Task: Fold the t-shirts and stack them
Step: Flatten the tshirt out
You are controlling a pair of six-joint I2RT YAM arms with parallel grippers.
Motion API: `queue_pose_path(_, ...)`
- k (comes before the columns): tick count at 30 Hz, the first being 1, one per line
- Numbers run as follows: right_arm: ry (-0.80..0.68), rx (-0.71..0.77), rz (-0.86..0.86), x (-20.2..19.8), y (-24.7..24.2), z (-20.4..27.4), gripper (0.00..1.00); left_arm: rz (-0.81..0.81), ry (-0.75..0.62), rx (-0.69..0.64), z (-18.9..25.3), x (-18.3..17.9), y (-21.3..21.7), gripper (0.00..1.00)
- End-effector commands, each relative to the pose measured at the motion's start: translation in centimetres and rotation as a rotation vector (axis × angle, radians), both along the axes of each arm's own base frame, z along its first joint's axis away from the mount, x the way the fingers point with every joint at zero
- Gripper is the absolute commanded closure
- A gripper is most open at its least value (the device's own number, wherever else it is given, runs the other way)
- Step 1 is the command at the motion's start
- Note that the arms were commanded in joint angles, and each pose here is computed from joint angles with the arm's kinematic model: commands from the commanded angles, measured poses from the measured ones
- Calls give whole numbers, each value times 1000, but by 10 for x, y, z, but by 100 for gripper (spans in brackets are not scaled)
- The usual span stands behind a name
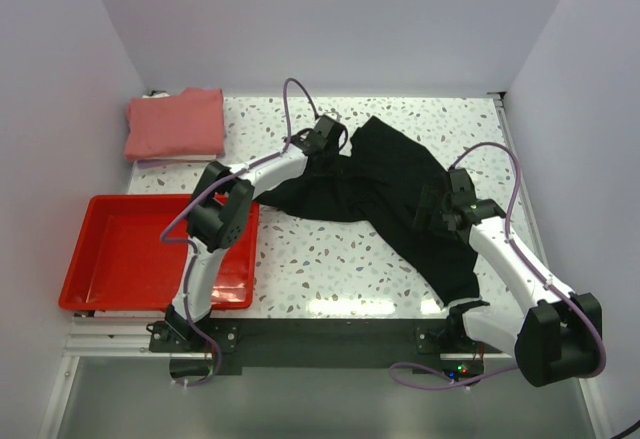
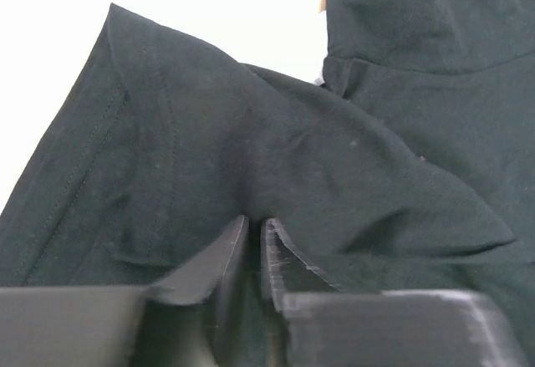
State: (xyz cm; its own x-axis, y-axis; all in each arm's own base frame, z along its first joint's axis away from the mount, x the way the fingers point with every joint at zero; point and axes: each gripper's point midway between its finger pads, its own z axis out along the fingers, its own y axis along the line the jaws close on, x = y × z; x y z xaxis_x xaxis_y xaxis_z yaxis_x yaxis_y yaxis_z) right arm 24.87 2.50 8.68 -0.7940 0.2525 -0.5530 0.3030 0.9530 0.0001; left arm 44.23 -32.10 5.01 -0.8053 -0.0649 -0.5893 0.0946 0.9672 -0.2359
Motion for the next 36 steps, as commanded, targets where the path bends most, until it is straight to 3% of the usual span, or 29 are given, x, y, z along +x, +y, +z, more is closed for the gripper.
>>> queue_pose_path(1,-50,4,-1,8,-1,8,1,-15,-60,-68,33,5,-8,87)
queue_pose_path(4,-49,2,-3,7,-1,8,1,-42,-65,-91,36,5,-14,100)
queue_pose_path(14,-65,-6,-10,7,-4,12,1,-61,-138,-129,59,-2,-9,100)
queue_pose_path(24,-63,-20,-18,5,-7,12,1,81,-320,-103,129,-39,65,100)
queue_pose_path(36,-30,15,-107,-21,-11,7,1,186,-171,41,68,-114,135,100)
